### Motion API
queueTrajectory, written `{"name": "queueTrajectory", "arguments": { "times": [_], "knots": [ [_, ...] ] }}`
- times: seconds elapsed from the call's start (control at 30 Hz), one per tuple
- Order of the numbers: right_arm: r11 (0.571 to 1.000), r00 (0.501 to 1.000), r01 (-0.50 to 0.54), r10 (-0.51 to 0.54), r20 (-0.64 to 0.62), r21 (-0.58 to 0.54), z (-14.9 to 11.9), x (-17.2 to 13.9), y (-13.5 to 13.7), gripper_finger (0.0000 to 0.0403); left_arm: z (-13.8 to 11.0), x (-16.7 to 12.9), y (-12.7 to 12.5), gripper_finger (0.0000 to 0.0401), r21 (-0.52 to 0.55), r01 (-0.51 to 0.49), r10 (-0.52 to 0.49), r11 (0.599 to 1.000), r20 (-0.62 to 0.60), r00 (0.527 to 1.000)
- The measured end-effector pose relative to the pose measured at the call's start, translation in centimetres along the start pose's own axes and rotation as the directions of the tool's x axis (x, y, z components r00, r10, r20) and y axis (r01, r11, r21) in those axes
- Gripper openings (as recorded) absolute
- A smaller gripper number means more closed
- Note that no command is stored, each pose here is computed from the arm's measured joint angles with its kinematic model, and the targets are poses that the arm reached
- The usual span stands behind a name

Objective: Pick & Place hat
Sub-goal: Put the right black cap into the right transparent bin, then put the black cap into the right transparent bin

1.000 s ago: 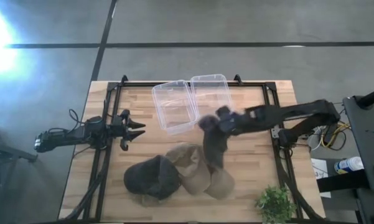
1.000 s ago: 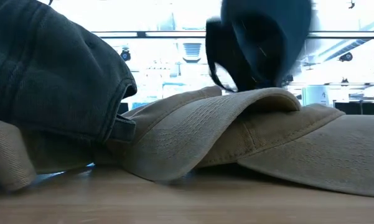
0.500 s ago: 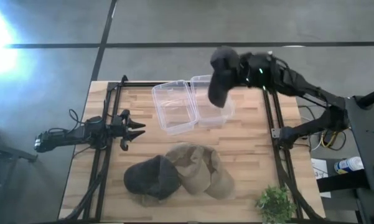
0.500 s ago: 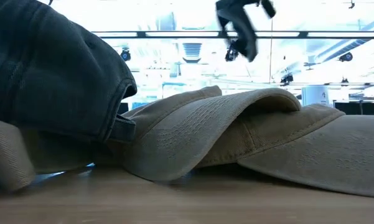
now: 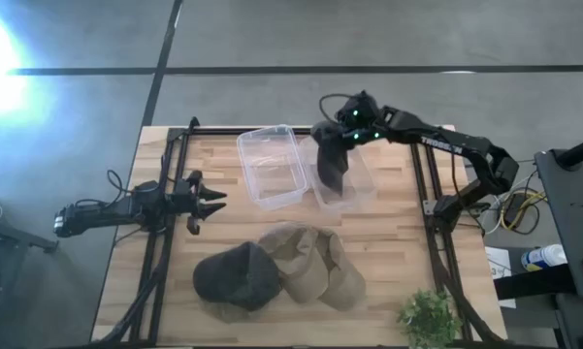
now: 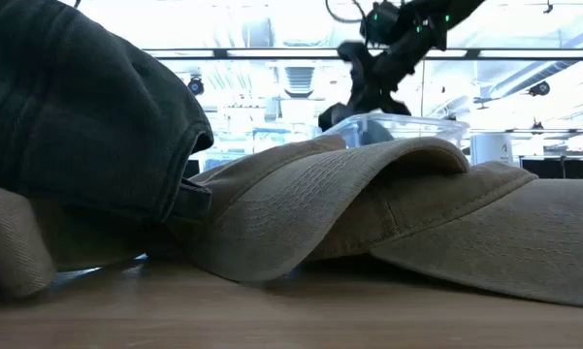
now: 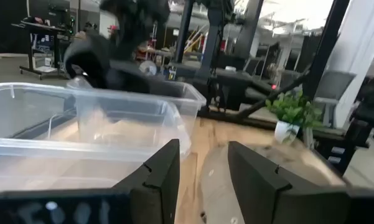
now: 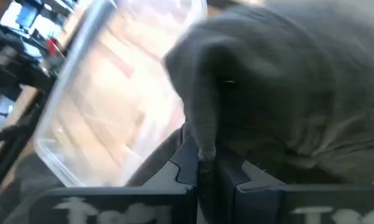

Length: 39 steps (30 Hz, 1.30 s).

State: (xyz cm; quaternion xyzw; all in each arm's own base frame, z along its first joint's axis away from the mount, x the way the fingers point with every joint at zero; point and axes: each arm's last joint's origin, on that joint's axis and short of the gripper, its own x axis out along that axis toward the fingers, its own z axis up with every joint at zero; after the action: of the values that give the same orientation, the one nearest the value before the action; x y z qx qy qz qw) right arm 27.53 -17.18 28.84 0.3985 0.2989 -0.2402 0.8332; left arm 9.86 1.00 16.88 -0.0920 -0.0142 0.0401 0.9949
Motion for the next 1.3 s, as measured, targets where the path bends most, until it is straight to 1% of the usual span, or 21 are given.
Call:
{"name": "queueTrajectory", "arguments": {
  "times": [0.07, 0.13, 0.17, 0.23, 0.27, 0.3, 0.4, 0.5, 0.53, 0.57, 0.67, 0.73, 0.9, 0.97, 1.0, 1.07, 1.13, 1.2, 1.23, 1.3],
  "knots": [
    [0.999, 0.999, 0.006, -0.005, -0.034, 0.041, -0.8, 1.1, -0.8, 0.0013, 0.3, 0.0, 0.0, 0.0131, -0.075, 0.007, -0.005, 0.997, 0.026, 1.000],
    [0.996, 0.997, 0.034, -0.028, -0.068, 0.087, -1.7, 2.0, -1.6, 0.0013, 0.4, 0.0, -0.1, 0.0131, -0.195, 0.017, -0.008, 0.981, 0.043, 0.999],
    [0.994, 0.996, 0.048, -0.040, -0.082, 0.099, -2.0, 2.2, -1.9, 0.0013, 0.5, 0.0, -0.1, 0.0131, -0.260, 0.023, -0.010, 0.965, 0.053, 0.999],
    [0.993, 0.995, 0.060, -0.050, -0.091, 0.106, -2.5, 2.2, -2.1, 0.0013, 0.7, 0.0, -0.1, 0.0131, -0.390, 0.038, -0.013, 0.920, 0.068, 0.998],
    [0.992, 0.993, 0.065, -0.054, -0.103, 0.111, -2.8, 2.1, -2.2, 0.0013, 0.7, 0.0, -0.1, 0.0131, -0.457, 0.043, -0.013, 0.888, 0.070, 0.997],
    [0.991, 0.991, 0.076, -0.062, -0.120, 0.113, -3.1, 2.0, -2.2, 0.0013, 0.7, 0.0, -0.1, 0.0131, -0.527, 0.049, -0.013, 0.848, 0.071, 0.997],
    [0.987, 0.982, 0.100, -0.078, -0.175, 0.126, -3.9, 1.3, -2.1, 0.0027, 0.9, 0.0, -0.2, 0.0131, -0.714, 0.078, -0.016, 0.696, 0.094, 0.995],
    [0.982, 0.964, 0.142, -0.109, -0.240, 0.123, -4.2, 0.5, -1.9, 0.0058, 1.0, -0.1, -0.2, 0.0131, -0.828, 0.096, -0.014, 0.552, 0.106, 0.994],
    [0.982, 0.961, 0.148, -0.114, -0.251, 0.119, -4.1, 0.2, -1.6, 0.0071, 1.0, -0.1, -0.2, 0.0131, -0.853, 0.099, -0.014, 0.513, 0.107, 0.994],
    [0.983, 0.960, 0.147, -0.115, -0.256, 0.111, -4.0, -0.2, -1.3, 0.0083, 1.0, -0.1, -0.2, 0.0131, -0.867, 0.099, -0.009, 0.488, 0.108, 0.994],
    [0.992, 0.969, 0.111, -0.093, -0.230, 0.066, -3.1, -1.7, 0.1, 0.0118, 1.1, 0.0, 0.0, 0.0131, -0.876, 0.084, 0.038, 0.475, 0.116, 0.993],
    [0.996, 0.977, 0.082, -0.073, -0.203, 0.037, -2.6, -2.7, 1.1, 0.0136, 1.2, -0.1, 0.0, 0.0131, -0.877, 0.090, 0.044, 0.471, 0.126, 0.991],
    [1.000, 0.990, 0.018, -0.018, -0.139, 0.000, -1.3, -6.2, 3.8, 0.0160, 2.5, -0.3, -0.3, 0.0131, -0.866, 0.131, 0.034, 0.482, 0.168, 0.985],
    [0.999, 0.993, -0.032, 0.027, -0.117, -0.041, -1.2, -7.3, 5.5, 0.0162, 3.0, -0.4, -0.5, 0.0131, -0.857, 0.151, -0.002, 0.493, 0.172, 0.985],
    [0.996, 0.992, -0.059, 0.051, -0.115, -0.064, -1.4, -7.6, 6.5, 0.0163, 3.2, -0.4, -0.6, 0.0131, -0.851, 0.161, -0.029, 0.500, 0.169, 0.985],
    [0.988, 0.987, -0.112, 0.097, -0.129, -0.110, -1.9, -7.8, 8.4, 0.0164, 3.5, -0.4, -0.9, 0.0130, -0.847, 0.177, -0.101, 0.501, 0.146, 0.984],
    [0.976, 0.978, -0.156, 0.132, -0.159, -0.152, -2.8, -7.5, 10.1, 0.0164, 3.7, -0.3, -1.3, 0.0127, -0.851, 0.174, -0.201, 0.495, 0.083, 0.976],
    [0.968, 0.973, -0.168, 0.132, -0.192, -0.188, -3.9, -6.8, 11.5, 0.0164, 3.7, -0.1, -1.8, 0.0119, -0.862, 0.140, -0.309, 0.488, -0.020, 0.951],
    [0.965, 0.972, -0.163, 0.121, -0.202, -0.206, -4.4, -6.4, 12.0, 0.0164, 3.7, -0.1, -2.0, 0.0114, -0.864, 0.104, -0.353, 0.493, -0.090, 0.931],
    [0.961, 0.969, -0.153, 0.100, -0.226, -0.232, -5.5, -5.7, 12.8, 0.0164, 3.6, -0.1, -2.4, 0.0101, -0.845, 0.004, -0.403, 0.535, -0.250, 0.881]
  ]
}}
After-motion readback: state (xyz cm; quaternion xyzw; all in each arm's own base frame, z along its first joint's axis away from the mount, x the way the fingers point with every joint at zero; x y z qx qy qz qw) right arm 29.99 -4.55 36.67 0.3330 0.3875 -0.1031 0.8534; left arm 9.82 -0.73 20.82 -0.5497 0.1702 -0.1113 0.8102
